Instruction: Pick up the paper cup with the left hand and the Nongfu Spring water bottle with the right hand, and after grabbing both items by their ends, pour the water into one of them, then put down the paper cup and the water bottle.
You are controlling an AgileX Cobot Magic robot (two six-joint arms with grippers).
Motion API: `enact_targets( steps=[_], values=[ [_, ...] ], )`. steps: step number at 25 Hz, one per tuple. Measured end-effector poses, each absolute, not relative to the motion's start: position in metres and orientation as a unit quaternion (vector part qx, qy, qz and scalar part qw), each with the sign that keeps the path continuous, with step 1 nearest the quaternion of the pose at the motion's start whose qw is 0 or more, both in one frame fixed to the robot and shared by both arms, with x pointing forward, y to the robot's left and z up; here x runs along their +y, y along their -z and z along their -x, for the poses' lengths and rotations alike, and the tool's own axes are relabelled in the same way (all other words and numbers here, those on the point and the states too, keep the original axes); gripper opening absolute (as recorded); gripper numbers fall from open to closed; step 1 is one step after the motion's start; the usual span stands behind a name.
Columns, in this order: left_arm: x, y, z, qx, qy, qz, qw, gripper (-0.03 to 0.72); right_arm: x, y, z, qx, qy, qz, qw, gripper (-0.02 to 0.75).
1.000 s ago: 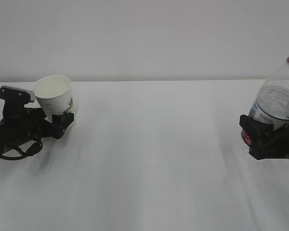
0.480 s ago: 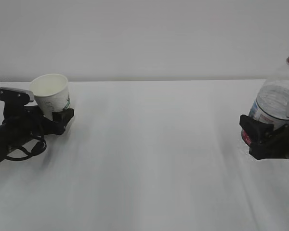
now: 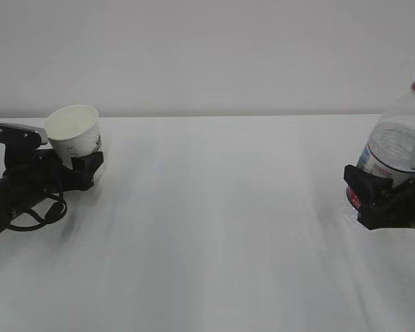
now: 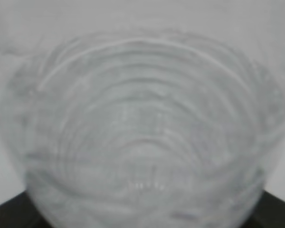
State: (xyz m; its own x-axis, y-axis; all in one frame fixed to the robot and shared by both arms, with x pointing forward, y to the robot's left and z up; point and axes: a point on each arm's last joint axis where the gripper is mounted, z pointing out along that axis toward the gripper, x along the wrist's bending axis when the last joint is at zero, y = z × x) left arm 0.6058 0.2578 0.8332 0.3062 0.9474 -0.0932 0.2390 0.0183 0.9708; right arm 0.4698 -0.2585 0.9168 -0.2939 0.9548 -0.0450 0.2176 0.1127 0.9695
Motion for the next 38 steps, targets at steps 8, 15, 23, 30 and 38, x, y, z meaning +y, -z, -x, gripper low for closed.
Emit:
enact_targets(
  steps=[8, 15, 23, 30, 38],
  values=[
    [0.249, -0.833, -0.603, 0.45, -0.318, -0.64, 0.535, 0.51, -0.258, -0.917, -0.47, 0.642, -0.485, -0.457, 0.38, 0.493],
    [0.239, -0.833, -0.596, 0.419, -0.271, -0.663, 0.558, 0.51, -0.259, -0.916, -0.47, 0.644, -0.482, -0.458, 0.378, 0.493],
    [0.234, -0.858, -0.577, 0.392, -0.258, -0.674, 0.57, 0.51, -0.259, -0.915, -0.469, 0.645, -0.48, -0.46, 0.377, 0.493],
    [0.228, -0.867, -0.561, 0.351, -0.233, -0.7, 0.576, 0.51, -0.257, -0.915, -0.469, 0.65, -0.482, -0.453, 0.374, 0.493],
    [0.221, -0.883, -0.54, 0.313, -0.194, -0.719, 0.589, 0.51, -0.255, -0.914, -0.468, 0.665, -0.48, -0.443, 0.363, 0.493]
  ],
)
